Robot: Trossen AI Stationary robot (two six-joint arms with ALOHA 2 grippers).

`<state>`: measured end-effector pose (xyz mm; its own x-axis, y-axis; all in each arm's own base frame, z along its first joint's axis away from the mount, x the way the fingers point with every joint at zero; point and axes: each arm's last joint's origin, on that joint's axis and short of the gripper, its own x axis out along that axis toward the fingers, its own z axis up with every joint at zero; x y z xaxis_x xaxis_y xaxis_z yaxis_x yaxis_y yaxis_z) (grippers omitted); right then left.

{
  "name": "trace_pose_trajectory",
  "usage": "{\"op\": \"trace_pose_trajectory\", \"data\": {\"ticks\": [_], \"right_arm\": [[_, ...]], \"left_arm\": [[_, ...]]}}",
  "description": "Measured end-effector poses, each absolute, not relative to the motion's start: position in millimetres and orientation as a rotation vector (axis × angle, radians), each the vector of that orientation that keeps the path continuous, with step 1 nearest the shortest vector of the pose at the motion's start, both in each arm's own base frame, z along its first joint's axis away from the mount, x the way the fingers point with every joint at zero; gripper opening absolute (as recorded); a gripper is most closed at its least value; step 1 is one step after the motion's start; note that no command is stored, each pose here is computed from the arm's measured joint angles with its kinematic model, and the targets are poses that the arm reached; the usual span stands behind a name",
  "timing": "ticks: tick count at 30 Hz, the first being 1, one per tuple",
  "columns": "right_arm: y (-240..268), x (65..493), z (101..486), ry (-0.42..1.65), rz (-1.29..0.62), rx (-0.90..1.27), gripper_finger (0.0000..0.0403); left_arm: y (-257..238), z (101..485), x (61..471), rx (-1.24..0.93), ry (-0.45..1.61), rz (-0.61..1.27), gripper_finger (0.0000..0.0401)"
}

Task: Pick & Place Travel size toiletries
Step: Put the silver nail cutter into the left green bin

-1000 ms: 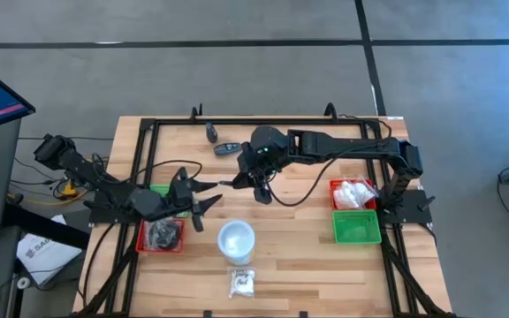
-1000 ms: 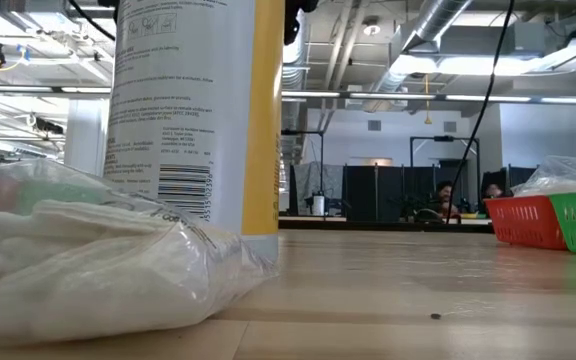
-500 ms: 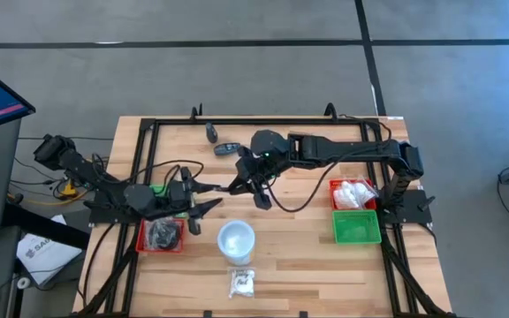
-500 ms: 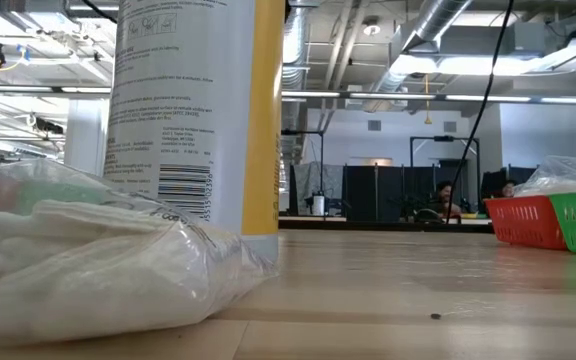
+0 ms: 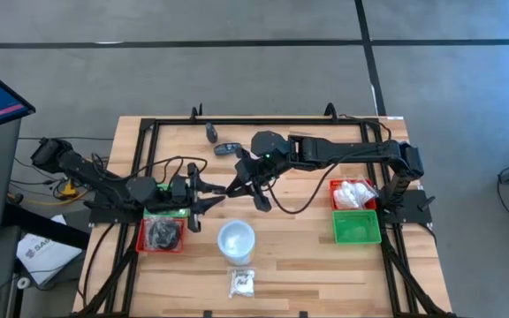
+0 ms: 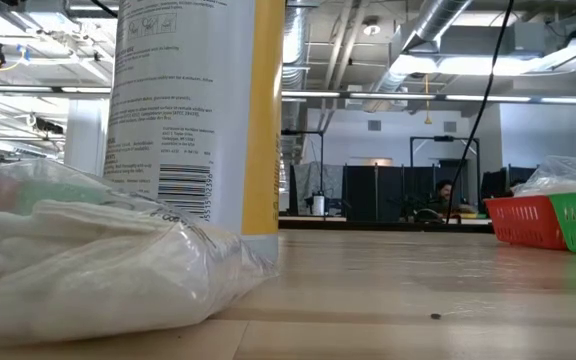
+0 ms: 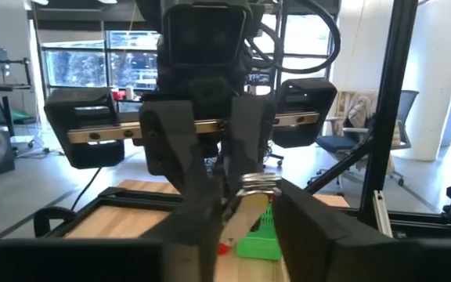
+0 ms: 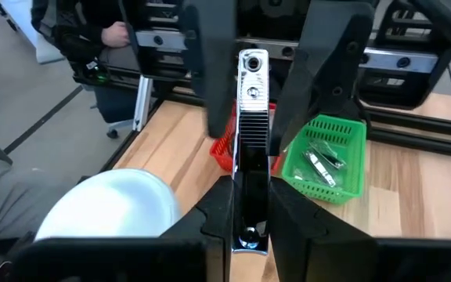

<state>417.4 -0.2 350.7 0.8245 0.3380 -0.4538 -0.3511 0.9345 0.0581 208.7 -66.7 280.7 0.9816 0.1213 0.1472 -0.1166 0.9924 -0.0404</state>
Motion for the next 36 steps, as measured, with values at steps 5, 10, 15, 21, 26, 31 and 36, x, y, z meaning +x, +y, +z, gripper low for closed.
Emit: {"op": "trace_pose_trajectory", "data": {"ticks": [5,10,15,21,26,31,36], "right_arm": [[0.0,417.1,350.2,0.482,0.372,-0.023,0.0048],[-1.1,417.1,350.3,0.481,0.368,-0.029,0.006],[-2.8,416.0,348.4,0.502,0.366,-0.031,0.0083],[-7.3,412.5,343.3,0.568,0.351,-0.016,0.0102],[-11.7,410.2,340.2,0.607,0.34,-0.004,0.0113],[-13.1,407.1,336.3,0.661,0.335,0.025,0.0118],[-11.6,405.1,333.9,0.694,0.338,0.034,0.0118]], "left_arm": [[-66.4,280.6,208.8,-0.015,-0.147,0.128,0.0035],[-65.9,280.5,208.7,-0.032,-0.147,0.147,0.0035],[-67.2,279.8,208.0,-0.051,-0.139,0.144,0.0035],[-69.6,277.0,202.2,-0.061,-0.083,0.149,0.0035],[-66.1,276.4,192.7,-0.079,-0.026,0.168,0.0035],[-59.7,273.8,177.5,-0.138,0.063,0.176,0.0035],[-52.5,264.4,161.0,-0.219,0.194,0.206,0.0035]]}}
